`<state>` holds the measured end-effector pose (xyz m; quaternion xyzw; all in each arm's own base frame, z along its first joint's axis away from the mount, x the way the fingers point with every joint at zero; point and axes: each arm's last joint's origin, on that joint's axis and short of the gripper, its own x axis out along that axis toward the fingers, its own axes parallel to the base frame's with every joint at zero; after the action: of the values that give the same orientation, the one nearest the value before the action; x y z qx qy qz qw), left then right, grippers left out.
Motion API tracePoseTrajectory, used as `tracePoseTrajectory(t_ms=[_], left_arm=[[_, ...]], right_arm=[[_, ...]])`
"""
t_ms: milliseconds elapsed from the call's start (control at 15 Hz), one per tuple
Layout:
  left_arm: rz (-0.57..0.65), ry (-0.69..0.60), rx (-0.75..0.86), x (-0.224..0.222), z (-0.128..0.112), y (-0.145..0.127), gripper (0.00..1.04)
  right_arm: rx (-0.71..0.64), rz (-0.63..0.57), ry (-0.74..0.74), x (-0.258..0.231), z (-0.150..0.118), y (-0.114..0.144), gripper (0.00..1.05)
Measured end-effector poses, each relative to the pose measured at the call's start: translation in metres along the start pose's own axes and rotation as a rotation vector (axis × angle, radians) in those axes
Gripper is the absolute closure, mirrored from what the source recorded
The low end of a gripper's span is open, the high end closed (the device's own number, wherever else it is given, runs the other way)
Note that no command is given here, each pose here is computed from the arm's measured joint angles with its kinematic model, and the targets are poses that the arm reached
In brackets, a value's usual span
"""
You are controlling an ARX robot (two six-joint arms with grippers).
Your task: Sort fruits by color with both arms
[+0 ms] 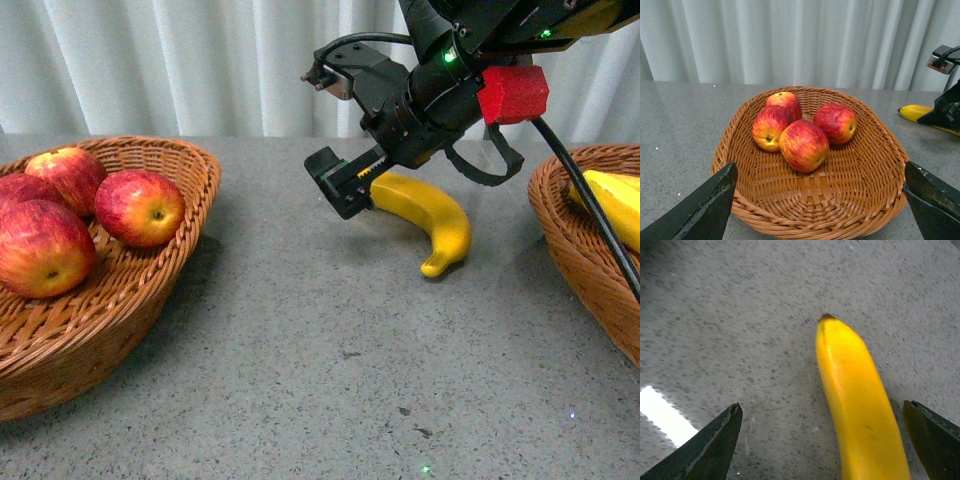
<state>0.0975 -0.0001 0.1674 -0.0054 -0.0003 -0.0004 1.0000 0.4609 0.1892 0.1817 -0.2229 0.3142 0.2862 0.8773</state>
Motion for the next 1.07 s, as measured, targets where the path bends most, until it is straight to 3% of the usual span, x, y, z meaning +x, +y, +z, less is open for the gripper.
tracePoseTrajectory(t_ms=[267,533,867,933,1067], left_arm=[[0.0,0.0,0.0,0.0,0.0,0.0,0.07],[0.0,0.0,0.0,0.0,0.0,0.0,0.07],[0.0,0.0,0.0,0.0,0.0,0.0,0.07],[0.0,0.0,0.0,0.0,0.0,0.0,0.07],[0.0,0.0,0.0,0.0,0.0,0.0,0.07]], right_arm=[[0.02,-0.053,0.109,0.004,-0.015,-0.013,0.07],[0.015,-0.053,0.155,0.008,-0.018,-0.008,0.1],[0.031,-0.025,0.108,0.009,-0.014,-0.007,0.64],[0.059,-0.007,0.057,0.009,-0.011,-0.007,0.71],[0.092,0.019,-0.008,0.005,-0.007,-0.007,0.72]])
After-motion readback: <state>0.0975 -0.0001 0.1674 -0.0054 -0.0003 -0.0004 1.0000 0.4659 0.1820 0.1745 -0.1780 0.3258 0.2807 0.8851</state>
